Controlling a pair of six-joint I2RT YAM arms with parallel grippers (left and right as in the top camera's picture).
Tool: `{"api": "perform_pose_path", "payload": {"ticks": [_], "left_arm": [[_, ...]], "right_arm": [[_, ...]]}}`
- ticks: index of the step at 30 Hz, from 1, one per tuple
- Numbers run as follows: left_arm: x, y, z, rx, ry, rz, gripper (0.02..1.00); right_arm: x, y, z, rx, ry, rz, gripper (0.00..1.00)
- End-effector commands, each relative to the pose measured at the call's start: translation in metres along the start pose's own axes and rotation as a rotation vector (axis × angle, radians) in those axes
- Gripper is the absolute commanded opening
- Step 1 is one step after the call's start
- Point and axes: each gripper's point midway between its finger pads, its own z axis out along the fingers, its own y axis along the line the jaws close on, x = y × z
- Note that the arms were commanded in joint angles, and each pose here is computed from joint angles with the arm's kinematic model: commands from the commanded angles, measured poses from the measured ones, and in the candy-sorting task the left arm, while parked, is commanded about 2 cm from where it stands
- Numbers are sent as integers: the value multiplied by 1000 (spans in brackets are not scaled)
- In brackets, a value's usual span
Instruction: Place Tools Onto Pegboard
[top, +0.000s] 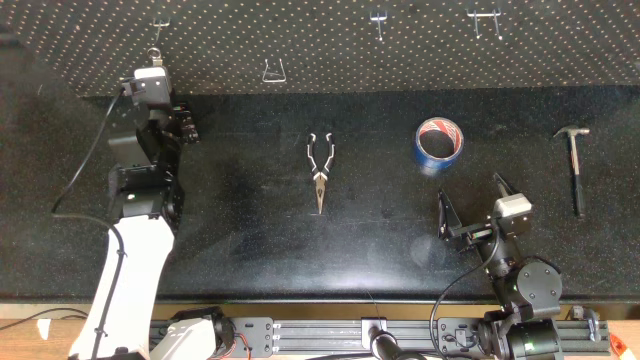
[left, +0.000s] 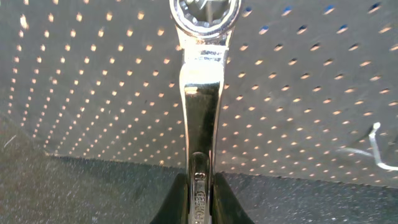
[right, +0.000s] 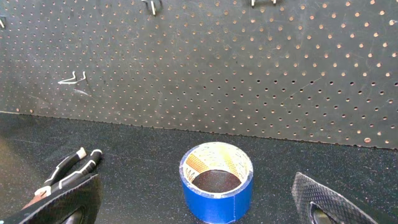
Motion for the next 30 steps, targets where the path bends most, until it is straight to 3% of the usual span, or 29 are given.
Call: {"api": "perform_pose_path", "payload": {"ticks": [1,20,30], "left_arm": [[-20,14,0,-40,-43,-26,27],[-32,8,15,-5,-43,-24,27],[-18,1,17,37,8,-24,27]], "right_arm": [[0,0,0,0,-3,6,998],[0,0,0,0,-3,6,998],[0,0,0,0,-3,6,1000]]}}
